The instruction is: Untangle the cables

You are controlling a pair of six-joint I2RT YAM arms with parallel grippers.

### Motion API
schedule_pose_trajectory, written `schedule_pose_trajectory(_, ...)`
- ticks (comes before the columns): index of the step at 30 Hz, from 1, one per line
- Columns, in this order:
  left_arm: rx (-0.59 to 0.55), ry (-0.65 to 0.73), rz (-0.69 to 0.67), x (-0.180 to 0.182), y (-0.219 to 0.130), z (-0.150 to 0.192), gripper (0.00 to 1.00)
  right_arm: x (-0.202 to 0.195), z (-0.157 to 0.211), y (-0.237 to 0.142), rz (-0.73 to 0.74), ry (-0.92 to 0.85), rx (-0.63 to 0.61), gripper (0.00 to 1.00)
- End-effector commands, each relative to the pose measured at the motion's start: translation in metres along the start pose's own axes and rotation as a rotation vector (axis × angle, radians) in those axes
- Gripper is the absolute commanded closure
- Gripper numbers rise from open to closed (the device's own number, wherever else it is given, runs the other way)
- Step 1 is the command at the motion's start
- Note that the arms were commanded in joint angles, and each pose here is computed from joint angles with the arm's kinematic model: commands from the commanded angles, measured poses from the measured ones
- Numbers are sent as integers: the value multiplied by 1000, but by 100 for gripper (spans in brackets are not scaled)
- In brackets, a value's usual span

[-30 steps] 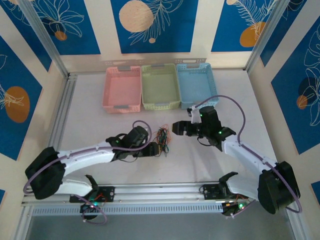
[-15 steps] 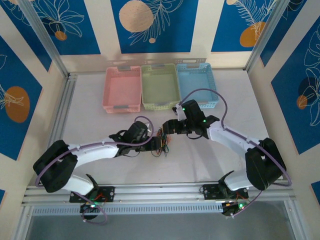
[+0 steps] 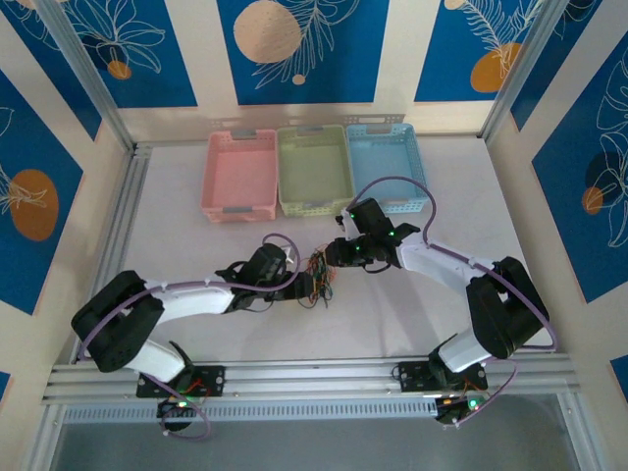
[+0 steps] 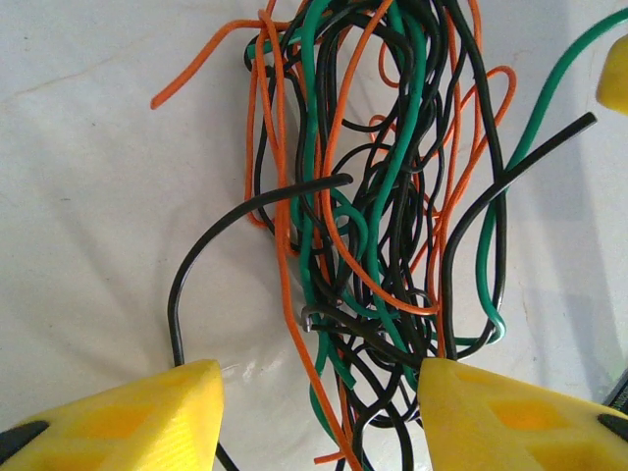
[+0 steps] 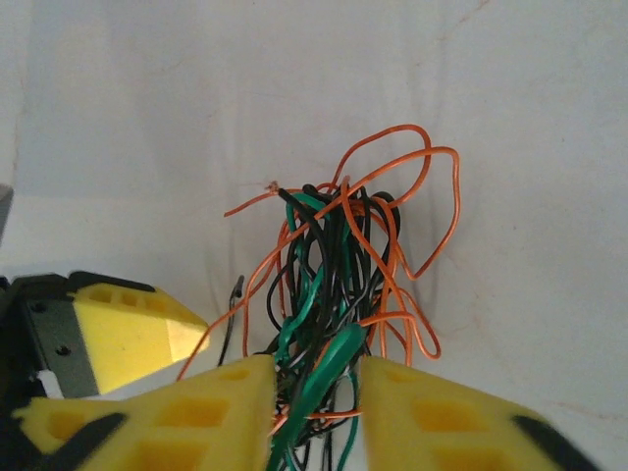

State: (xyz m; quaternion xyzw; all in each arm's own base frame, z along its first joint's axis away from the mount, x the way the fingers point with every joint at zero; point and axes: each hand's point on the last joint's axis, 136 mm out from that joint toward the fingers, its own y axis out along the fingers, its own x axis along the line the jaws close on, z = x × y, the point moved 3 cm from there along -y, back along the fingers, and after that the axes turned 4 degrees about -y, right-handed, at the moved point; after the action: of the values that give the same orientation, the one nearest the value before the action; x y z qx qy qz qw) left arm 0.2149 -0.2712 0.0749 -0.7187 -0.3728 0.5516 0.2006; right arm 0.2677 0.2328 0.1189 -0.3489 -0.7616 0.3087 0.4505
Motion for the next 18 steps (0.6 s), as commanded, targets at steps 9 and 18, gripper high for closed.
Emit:
schedule_pose_trajectory(9, -11, 13, 54, -8, -5, -3, 45, 5, -4, -9, -80, -11, -44, 100)
schedule_pose_trajectory(18, -58, -14, 53, -11, -23, -12, 44, 0, -3, -20, -171, 21, -97, 100)
